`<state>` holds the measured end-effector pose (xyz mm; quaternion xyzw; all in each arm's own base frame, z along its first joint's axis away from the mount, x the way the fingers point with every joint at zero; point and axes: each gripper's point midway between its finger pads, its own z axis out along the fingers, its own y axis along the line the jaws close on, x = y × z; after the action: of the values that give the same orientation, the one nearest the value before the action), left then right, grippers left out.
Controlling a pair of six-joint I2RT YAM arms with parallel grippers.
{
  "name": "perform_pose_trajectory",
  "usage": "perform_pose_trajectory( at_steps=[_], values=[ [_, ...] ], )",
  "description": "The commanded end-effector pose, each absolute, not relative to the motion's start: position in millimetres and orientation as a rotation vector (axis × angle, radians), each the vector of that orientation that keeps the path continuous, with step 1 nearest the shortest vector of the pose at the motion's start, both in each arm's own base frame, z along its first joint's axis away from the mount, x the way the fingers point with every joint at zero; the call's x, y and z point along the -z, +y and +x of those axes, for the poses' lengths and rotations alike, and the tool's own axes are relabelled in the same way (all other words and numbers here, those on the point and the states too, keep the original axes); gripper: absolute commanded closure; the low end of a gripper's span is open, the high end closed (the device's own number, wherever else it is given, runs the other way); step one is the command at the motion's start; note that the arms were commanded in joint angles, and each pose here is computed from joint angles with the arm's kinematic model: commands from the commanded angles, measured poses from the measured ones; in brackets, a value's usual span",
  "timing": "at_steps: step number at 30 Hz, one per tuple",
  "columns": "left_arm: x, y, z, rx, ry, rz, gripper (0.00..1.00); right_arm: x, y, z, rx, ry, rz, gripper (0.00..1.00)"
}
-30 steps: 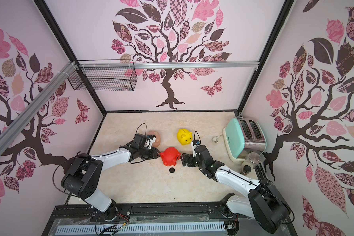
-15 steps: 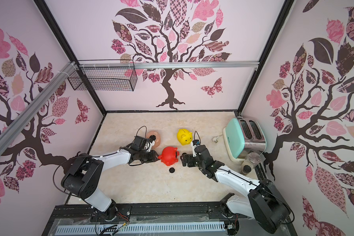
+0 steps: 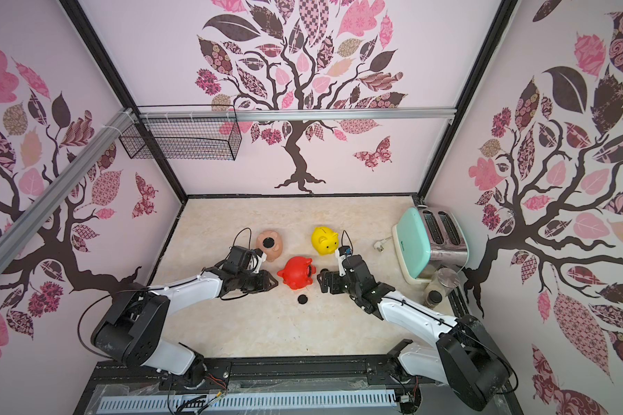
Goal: Close piggy banks
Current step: Turn over the piggy bank at the center of the board.
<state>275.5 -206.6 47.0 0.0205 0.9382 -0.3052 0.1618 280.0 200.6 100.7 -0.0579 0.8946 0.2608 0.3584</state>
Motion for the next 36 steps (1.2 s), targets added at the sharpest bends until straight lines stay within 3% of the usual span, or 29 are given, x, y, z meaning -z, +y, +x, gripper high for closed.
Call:
perform_pose_trajectory(
  at_steps=[1, 16, 22, 26, 36],
  values=[
    [-56, -203, 275, 0.88, 2.623, 0.01, 0.64, -119, 208, 289, -0.689, 2.27, -0.167, 0.05],
    [-129, -217, 289, 0.993, 2.369, 0.115, 0.64, -128, 214, 287, -0.735, 2.231, -0.204, 0.08],
    [-127, -222, 299, 0.97, 2.327, 0.199, 0.64, -136, 218, 286, -0.758, 2.195, -0.24, 0.07],
    [-117, -229, 300, 1.007, 2.335, 0.222, 0.64, -144, 215, 287, -0.747, 2.16, -0.232, 0.01],
    [-120, -230, 297, 1.021, 2.304, 0.248, 0.63, -159, 217, 286, -0.8, 2.095, -0.223, 0.0]
  ],
)
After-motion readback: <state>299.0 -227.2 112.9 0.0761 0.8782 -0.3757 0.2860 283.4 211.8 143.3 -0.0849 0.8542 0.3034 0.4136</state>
